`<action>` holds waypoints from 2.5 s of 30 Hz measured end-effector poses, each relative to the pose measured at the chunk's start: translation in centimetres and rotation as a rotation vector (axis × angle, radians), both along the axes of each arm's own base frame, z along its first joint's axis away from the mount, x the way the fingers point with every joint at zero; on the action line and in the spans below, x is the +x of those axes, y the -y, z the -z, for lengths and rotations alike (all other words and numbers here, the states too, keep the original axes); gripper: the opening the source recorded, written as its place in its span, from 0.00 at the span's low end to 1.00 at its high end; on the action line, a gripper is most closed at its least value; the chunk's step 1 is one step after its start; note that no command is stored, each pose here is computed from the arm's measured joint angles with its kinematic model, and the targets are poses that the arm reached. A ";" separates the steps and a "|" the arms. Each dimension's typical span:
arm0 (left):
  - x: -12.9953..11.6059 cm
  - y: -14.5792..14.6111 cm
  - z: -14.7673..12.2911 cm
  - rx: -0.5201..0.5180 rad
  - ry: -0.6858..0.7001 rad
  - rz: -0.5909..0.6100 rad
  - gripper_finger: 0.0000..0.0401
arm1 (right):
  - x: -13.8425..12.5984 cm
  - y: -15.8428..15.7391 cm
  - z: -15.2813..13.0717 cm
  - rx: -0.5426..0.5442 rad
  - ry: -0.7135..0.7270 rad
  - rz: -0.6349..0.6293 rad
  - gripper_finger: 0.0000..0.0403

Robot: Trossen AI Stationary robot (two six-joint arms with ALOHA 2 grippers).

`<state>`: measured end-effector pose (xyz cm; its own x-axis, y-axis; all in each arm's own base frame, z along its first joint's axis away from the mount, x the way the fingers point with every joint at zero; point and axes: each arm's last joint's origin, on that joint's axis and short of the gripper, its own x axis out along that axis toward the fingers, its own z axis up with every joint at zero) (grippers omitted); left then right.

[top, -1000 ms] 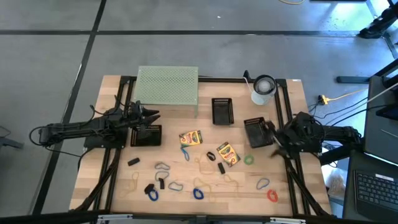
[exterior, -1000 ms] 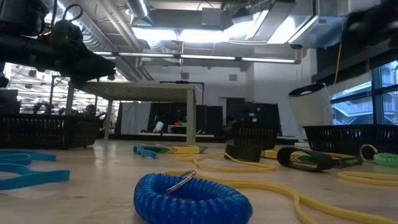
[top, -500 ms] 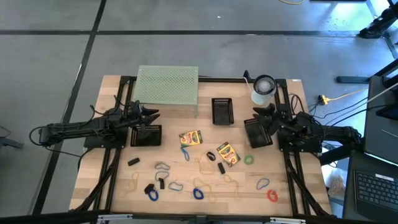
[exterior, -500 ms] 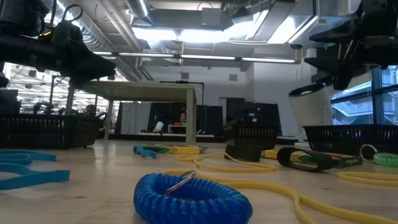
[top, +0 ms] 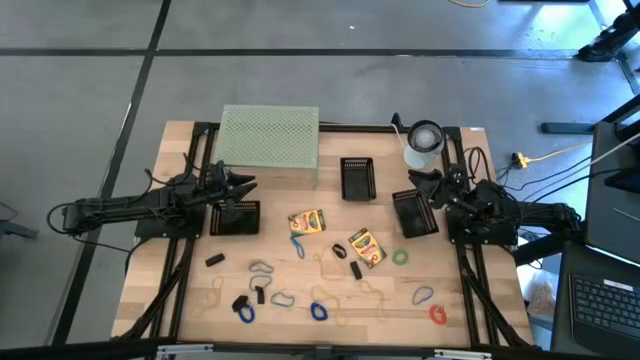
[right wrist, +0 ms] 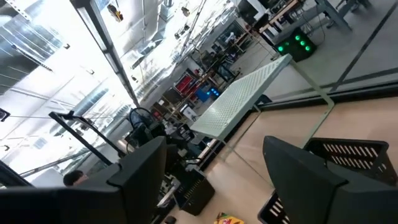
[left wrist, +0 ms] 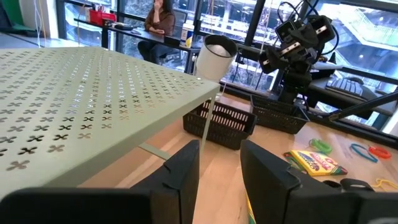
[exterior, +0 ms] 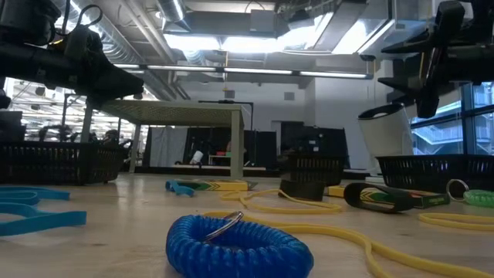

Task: Pick & Place Office Desk Supplies
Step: Put the yellow crayon box into the right black bin

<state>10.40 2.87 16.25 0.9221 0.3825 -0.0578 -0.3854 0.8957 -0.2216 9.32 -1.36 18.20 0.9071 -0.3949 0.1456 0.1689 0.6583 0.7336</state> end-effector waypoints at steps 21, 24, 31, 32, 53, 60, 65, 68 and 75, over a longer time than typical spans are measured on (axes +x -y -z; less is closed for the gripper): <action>0.3 0.1 -4.0 0.068 0.189 0.068 0.28 | -0.2 -0.1 -0.9 -0.199 0.013 0.013 0.68; 0.8 0.2 -4.9 0.064 0.171 0.103 0.28 | -0.2 -0.1 -1.3 -0.221 0.004 0.018 0.68; 3.2 0.7 -7.0 0.100 0.072 0.186 0.28 | 0.2 -0.1 -3.8 -0.330 -0.089 0.026 0.68; 3.6 0.8 -7.2 0.105 0.055 0.198 0.28 | 0.5 -0.1 -4.2 -0.348 -0.120 0.025 0.68; 14.4 4.4 -8.4 0.181 -0.240 0.359 0.28 | 9.4 -1.2 -6.8 -0.222 -0.632 -0.475 0.68; 17.0 6.5 -7.7 0.191 -0.315 0.437 0.35 | 10.7 -2.8 -5.2 -0.154 -0.705 -0.567 0.68; 18.6 7.7 -6.0 0.187 -0.435 0.434 0.46 | 11.3 -4.0 -4.1 -0.130 -0.763 -0.544 0.68; 19.4 8.1 -5.2 0.194 -0.480 0.416 0.50 | 11.6 -4.7 -3.5 -0.119 -0.794 -0.488 0.68; 20.1 8.9 -3.2 0.197 -0.562 0.397 0.50 | 12.8 -6.3 -2.0 0.013 -0.796 -0.392 0.68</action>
<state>30.54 -6.01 19.44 0.8450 0.0767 -0.5293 -0.0308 0.9950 0.0949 22.09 4.95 20.18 0.8078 -0.0316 -0.5886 0.3963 0.7683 0.5027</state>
